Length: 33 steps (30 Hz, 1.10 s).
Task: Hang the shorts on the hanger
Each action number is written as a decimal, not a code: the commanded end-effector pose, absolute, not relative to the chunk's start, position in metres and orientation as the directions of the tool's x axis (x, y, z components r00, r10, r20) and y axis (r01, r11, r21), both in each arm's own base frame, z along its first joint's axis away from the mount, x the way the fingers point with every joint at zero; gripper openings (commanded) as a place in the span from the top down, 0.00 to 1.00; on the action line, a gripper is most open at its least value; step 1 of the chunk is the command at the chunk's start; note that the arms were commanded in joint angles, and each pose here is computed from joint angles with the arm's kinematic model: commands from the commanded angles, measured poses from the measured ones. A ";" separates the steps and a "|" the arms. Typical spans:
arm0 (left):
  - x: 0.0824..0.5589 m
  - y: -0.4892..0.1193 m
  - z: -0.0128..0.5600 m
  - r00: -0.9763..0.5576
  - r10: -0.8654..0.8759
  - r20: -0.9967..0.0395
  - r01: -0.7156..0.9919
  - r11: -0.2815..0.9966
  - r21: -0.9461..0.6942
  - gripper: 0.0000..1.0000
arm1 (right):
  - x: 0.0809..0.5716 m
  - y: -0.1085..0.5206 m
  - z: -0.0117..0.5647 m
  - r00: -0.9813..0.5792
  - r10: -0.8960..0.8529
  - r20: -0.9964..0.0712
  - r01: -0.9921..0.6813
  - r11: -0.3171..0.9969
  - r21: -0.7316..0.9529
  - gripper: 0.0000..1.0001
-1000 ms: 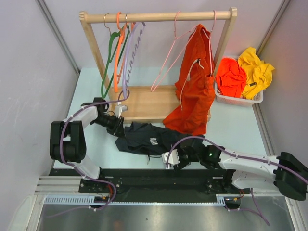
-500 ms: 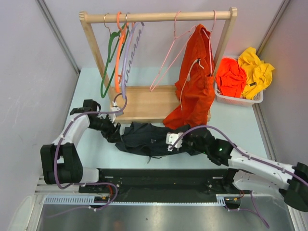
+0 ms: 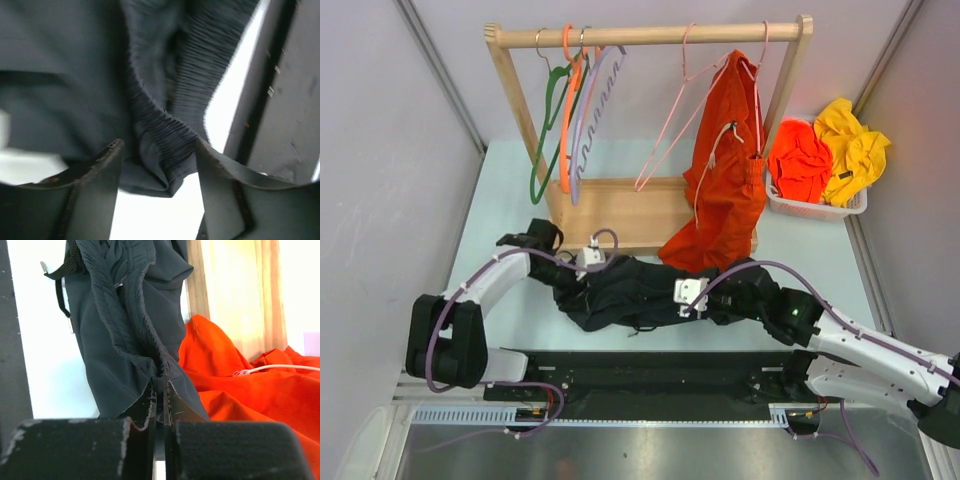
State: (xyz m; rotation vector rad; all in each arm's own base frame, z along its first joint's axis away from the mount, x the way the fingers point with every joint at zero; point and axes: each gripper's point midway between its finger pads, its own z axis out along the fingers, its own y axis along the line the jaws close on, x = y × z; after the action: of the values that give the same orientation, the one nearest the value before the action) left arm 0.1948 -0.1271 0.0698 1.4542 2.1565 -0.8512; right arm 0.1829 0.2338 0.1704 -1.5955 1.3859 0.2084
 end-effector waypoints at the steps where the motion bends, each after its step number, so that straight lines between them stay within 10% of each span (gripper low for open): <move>1: 0.173 -0.125 0.063 -0.280 0.735 -0.617 0.959 0.184 -0.216 0.45 | 0.180 0.238 0.216 0.357 -0.594 -0.721 -0.818 0.174 -0.549 1.00; 10: 0.158 -0.126 0.098 -0.269 0.693 -0.669 0.962 0.224 -0.155 1.00 | 0.176 0.234 0.267 0.372 -0.523 -0.767 -0.796 0.246 -0.554 1.00; 14: 0.150 -0.127 0.125 -0.234 0.666 -0.708 0.967 0.232 -0.101 1.00 | 0.173 0.234 0.292 0.376 -0.491 -0.786 -0.787 0.279 -0.550 1.00; 19: 0.149 -0.132 0.141 -0.198 0.653 -0.731 0.969 0.240 -0.048 0.36 | 0.169 0.238 0.291 0.372 -0.491 -0.788 -0.800 0.260 -0.540 1.00; 33: 0.130 -0.189 0.114 -0.077 0.712 -0.698 0.997 0.073 -0.035 0.23 | 0.168 0.238 0.304 0.403 -0.486 -0.775 -0.782 0.257 -0.568 1.00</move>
State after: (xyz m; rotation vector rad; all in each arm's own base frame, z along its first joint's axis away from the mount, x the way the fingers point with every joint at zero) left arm 0.1165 -0.1791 0.1238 1.7475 1.8032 -0.7757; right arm 0.1664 0.2375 0.2695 -1.4562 1.2986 0.2989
